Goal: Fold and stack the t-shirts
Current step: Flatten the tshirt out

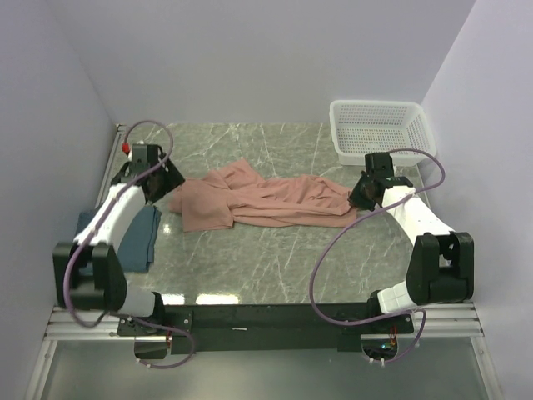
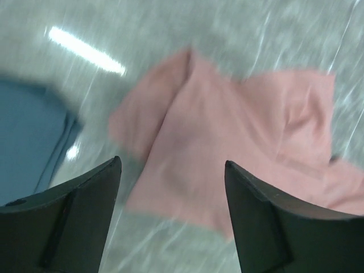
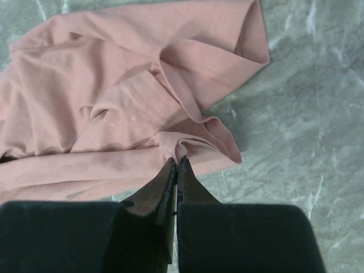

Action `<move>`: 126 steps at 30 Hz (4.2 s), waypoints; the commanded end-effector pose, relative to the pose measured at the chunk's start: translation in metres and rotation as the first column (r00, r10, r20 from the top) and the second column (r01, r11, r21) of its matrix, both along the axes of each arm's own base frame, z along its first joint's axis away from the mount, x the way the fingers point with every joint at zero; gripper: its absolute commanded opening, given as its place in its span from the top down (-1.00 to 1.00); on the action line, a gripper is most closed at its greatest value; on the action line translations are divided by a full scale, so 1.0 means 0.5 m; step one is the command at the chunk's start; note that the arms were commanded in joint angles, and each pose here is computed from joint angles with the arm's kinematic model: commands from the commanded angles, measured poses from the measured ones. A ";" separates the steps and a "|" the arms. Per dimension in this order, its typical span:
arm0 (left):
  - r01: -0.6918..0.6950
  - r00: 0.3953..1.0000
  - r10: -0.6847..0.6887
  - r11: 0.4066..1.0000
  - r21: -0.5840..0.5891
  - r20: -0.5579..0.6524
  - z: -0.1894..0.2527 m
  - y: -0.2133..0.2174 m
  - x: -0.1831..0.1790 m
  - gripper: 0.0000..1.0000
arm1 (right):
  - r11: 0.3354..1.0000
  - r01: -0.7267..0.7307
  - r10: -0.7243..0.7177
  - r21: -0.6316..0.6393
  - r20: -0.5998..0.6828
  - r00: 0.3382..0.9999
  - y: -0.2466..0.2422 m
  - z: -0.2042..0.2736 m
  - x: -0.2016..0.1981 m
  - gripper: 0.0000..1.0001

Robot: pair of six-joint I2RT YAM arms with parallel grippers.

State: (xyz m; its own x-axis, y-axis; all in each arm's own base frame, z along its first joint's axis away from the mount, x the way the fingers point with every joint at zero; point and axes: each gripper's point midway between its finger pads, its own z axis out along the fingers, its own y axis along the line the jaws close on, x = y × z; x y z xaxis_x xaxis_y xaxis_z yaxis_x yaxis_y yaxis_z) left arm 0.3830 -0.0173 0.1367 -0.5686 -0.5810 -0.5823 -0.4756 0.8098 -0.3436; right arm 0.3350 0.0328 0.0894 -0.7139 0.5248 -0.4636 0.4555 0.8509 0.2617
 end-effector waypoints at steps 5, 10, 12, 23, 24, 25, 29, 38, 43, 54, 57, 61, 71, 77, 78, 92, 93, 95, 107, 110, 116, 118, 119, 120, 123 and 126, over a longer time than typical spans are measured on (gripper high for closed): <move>0.040 0.996 -0.035 0.998 0.054 -0.081 -0.060 -0.031 -0.144 -0.19 | 0.998 -0.053 0.051 0.029 0.075 0.996 0.013 0.019 -0.001 1.00; 0.060 0.987 -0.047 0.995 0.081 -0.151 -0.114 -0.026 -0.156 -0.10 | 0.997 -0.060 0.056 0.038 0.088 0.995 0.016 0.022 -0.008 1.00; 0.067 0.984 -0.051 0.994 0.086 -0.173 -0.134 -0.026 -0.150 -0.05 | 0.997 -0.063 0.060 0.037 0.088 0.994 0.016 0.021 -0.010 1.00; 0.158 0.959 -0.136 0.985 0.071 -0.249 -0.184 -0.045 -0.137 0.02 | 0.998 -0.059 0.056 0.035 0.081 0.995 0.015 0.015 -0.020 1.00; 0.160 0.955 -0.137 0.985 0.069 -0.262 -0.193 -0.045 -0.139 0.02 | 0.998 -0.056 0.053 0.035 0.084 0.995 0.014 0.015 -0.019 1.00; 0.162 0.955 -0.141 0.985 0.061 -0.262 -0.194 -0.048 -0.137 0.02 | 0.998 -0.056 0.053 0.035 0.081 0.995 0.014 0.013 -0.020 1.00; 0.173 0.952 -0.158 0.984 0.035 -0.264 -0.202 -0.060 -0.131 0.03 | 0.998 -0.053 0.051 0.035 0.077 0.996 0.013 0.009 -0.022 1.00; 0.176 0.936 -0.165 0.984 0.007 -0.312 -0.243 -0.069 -0.141 0.13 | 0.998 -0.045 0.041 0.043 0.080 0.996 0.015 0.006 -0.020 1.00; 0.175 0.922 -0.162 0.984 0.006 -0.353 -0.263 -0.065 -0.162 0.56 | 0.999 -0.034 0.031 0.034 0.089 0.996 0.010 0.010 -0.019 1.00; -0.093 0.993 0.105 0.978 0.187 -0.057 0.017 0.074 -0.066 0.99 | 1.000 0.005 -0.008 0.025 0.136 0.991 -0.011 0.078 0.014 1.00; -0.157 0.986 0.141 0.968 0.195 0.092 0.161 0.104 -0.019 0.99 | 0.999 0.020 -0.025 0.035 0.154 0.988 -0.020 0.112 0.035 1.00; -0.234 0.946 0.189 0.960 0.154 0.264 0.332 0.142 0.016 0.99 | 0.999 0.016 -0.023 0.041 0.179 0.984 -0.035 0.166 0.059 1.00; -0.393 0.615 0.238 0.919 0.030 0.751 0.777 0.197 -0.159 0.99 | 1.000 0.019 -0.006 -0.017 0.549 0.836 -0.064 0.541 0.035 1.00; -0.421 0.368 0.204 0.906 -0.033 0.907 0.949 0.177 -0.377 0.99 | 0.996 0.018 0.056 -0.089 0.751 0.658 -0.061 0.731 -0.098 1.00; -0.421 0.335 0.204 0.906 -0.047 0.920 0.963 0.174 -0.405 0.99 | 0.994 0.042 0.057 -0.106 0.779 0.625 -0.068 0.764 -0.125 1.00; -0.374 0.096 0.107 0.925 -0.064 0.990 1.054 0.153 -0.671 0.99 | 0.951 0.233 0.106 -0.204 0.921 0.376 -0.111 0.903 -0.402 1.00; -0.355 0.130 0.083 0.934 -0.032 0.988 1.044 0.143 -0.645 0.99 | 0.953 0.217 0.117 -0.213 0.915 0.385 -0.107 0.896 -0.394 1.00; -0.327 0.190 0.046 0.945 0.018 0.981 1.028 0.129 -0.588 0.99 | 0.956 0.162 0.162 -0.245 0.900 0.405 -0.090 0.884 -0.367 1.00; 0.018 0.703 -0.189 0.968 0.249 0.685 0.559 0.018 -0.076 0.96 | 0.963 -0.010 0.193 -0.268 0.669 0.718 -0.086 0.490 -0.053 1.00; 0.091 0.778 -0.216 0.968 0.234 0.591 0.410 -0.002 0.019 0.96 | 0.972 -0.023 0.166 -0.233 0.616 0.770 -0.087 0.361 0.019 1.00; 0.182 0.879 -0.241 0.967 0.177 0.412 0.171 -0.027 0.153 0.99 | 0.968 -0.070 0.185 -0.240 0.498 0.847 -0.094 0.157 0.137 1.00; 0.196 0.907 -0.243 0.967 0.165 0.344 0.109 -0.029 0.189 0.99 | 0.965 -0.106 0.203 -0.240 0.427 0.881 -0.094 0.088 0.163 1.00; 0.198 0.913 -0.243 0.966 0.165 0.329 0.093 -0.027 0.200 0.99 | 0.962 -0.116 0.217 -0.249 0.428 0.877 -0.093 0.088 0.180 1.00; 0.199 0.913 -0.245 0.966 0.167 0.325 0.089 -0.027 0.213 0.99 | 0.960 -0.123 0.224 -0.253 0.419 0.880 -0.094 0.078 0.189 1.00; 0.200 0.923 -0.242 0.966 0.163 0.300 0.053 -0.022 0.244 0.99 | 0.954 -0.139 0.238 -0.266 0.388 0.890 -0.099 0.054 0.218 1.00; 0.208 0.923 -0.242 0.968 0.142 0.299 0.043 -0.021 0.270 0.99 | 0.951 -0.158 0.253 -0.267 0.371 0.894 -0.098 0.047 0.249 1.00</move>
State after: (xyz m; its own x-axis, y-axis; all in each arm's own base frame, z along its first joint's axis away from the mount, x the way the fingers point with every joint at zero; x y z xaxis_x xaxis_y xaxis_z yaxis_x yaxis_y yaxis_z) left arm 0.4841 -0.0287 0.1093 -0.5738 -0.3718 -0.7298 -0.2200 0.9282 -0.3000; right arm 0.4146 -0.0089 0.0680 -0.6489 0.2752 -0.7094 0.2069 0.9610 0.1835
